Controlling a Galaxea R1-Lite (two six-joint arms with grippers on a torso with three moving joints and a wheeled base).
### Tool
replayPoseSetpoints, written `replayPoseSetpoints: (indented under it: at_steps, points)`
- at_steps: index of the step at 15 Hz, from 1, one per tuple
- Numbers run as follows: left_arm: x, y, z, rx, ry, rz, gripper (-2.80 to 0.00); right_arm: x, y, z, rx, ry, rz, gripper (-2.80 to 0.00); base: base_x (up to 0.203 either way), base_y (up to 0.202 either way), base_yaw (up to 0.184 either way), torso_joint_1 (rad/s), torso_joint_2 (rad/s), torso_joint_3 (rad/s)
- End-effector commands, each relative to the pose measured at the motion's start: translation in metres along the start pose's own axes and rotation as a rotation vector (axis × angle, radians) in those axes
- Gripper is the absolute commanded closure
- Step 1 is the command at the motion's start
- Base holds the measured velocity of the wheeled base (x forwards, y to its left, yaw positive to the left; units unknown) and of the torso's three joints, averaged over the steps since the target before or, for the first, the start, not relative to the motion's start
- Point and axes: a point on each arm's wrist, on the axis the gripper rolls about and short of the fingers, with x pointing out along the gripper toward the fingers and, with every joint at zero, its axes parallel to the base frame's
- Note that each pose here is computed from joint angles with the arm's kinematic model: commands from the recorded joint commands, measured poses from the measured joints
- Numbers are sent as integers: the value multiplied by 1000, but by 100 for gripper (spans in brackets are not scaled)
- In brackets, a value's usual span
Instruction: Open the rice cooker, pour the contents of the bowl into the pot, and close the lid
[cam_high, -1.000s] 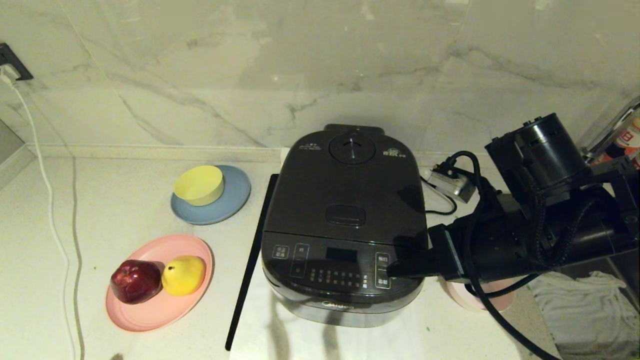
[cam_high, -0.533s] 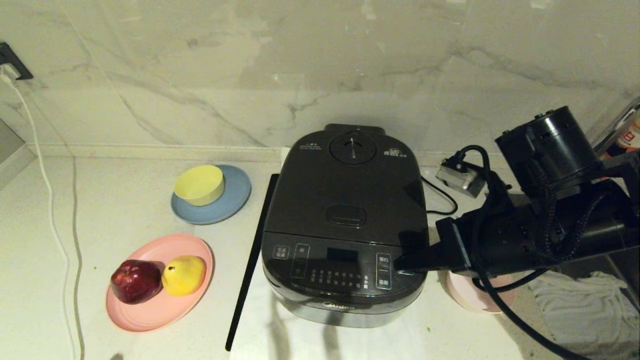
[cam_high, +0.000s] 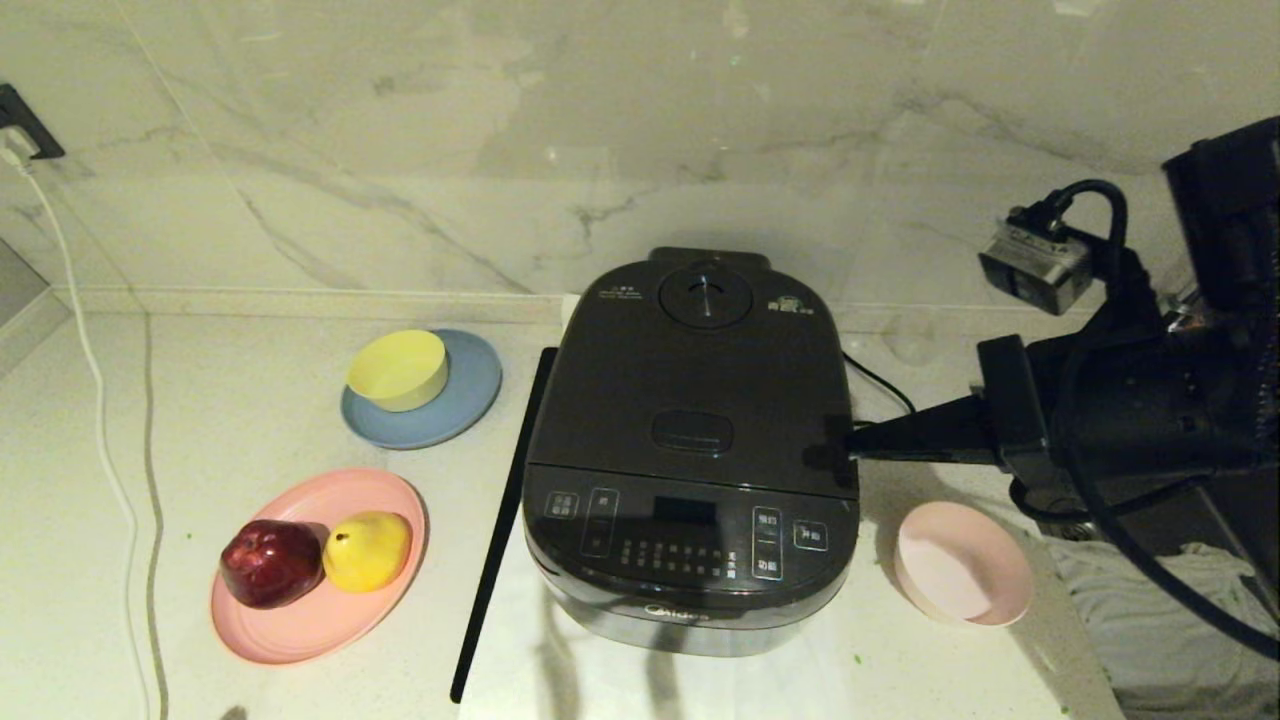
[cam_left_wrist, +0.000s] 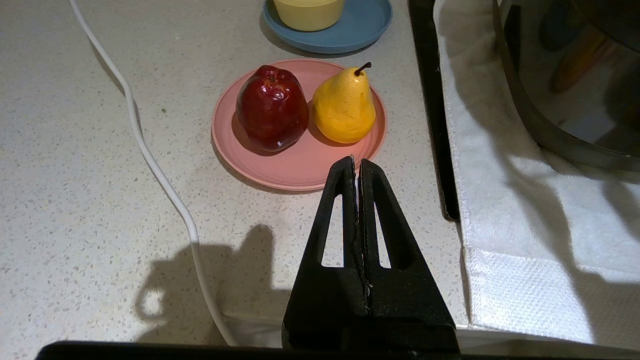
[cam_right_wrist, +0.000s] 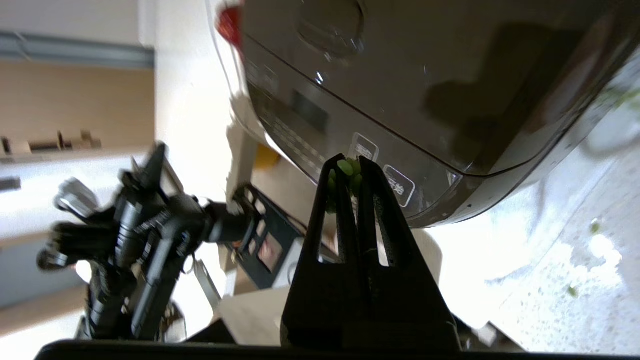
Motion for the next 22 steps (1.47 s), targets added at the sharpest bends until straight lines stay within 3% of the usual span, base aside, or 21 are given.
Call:
replayPoseSetpoints:
  at_steps: [1, 6, 9, 12, 13, 17, 22]
  points:
    - [1, 0, -2, 0, 7, 0, 0, -28, 12, 6, -17, -95, 15, 0, 0, 0, 0, 0, 0, 0]
    - [1, 0, -2, 0, 7, 0, 0, -51, 13, 10, -18, -336, -247, 0, 0, 0, 0, 0, 0, 0]
    - [1, 0, -2, 0, 7, 0, 0, -70, 16, 5, -45, -415, -355, 0, 0, 0, 0, 0, 0, 0]
    - [1, 0, -2, 0, 7, 0, 0, -85, 16, 1, -59, -551, -573, 0, 0, 0, 0, 0, 0, 0]
    - [1, 0, -2, 0, 7, 0, 0, -95, 19, -5, -60, -592, -607, 0, 0, 0, 0, 0, 0, 0]
    - [1, 0, -2, 0, 7, 0, 0, -141, 17, -47, -55, -632, -750, 0, 0, 0, 0, 0, 0, 0]
    - [1, 0, -2, 0, 7, 0, 0, -185, -11, -127, -58, -719, -1002, 0, 0, 0, 0, 0, 0, 0]
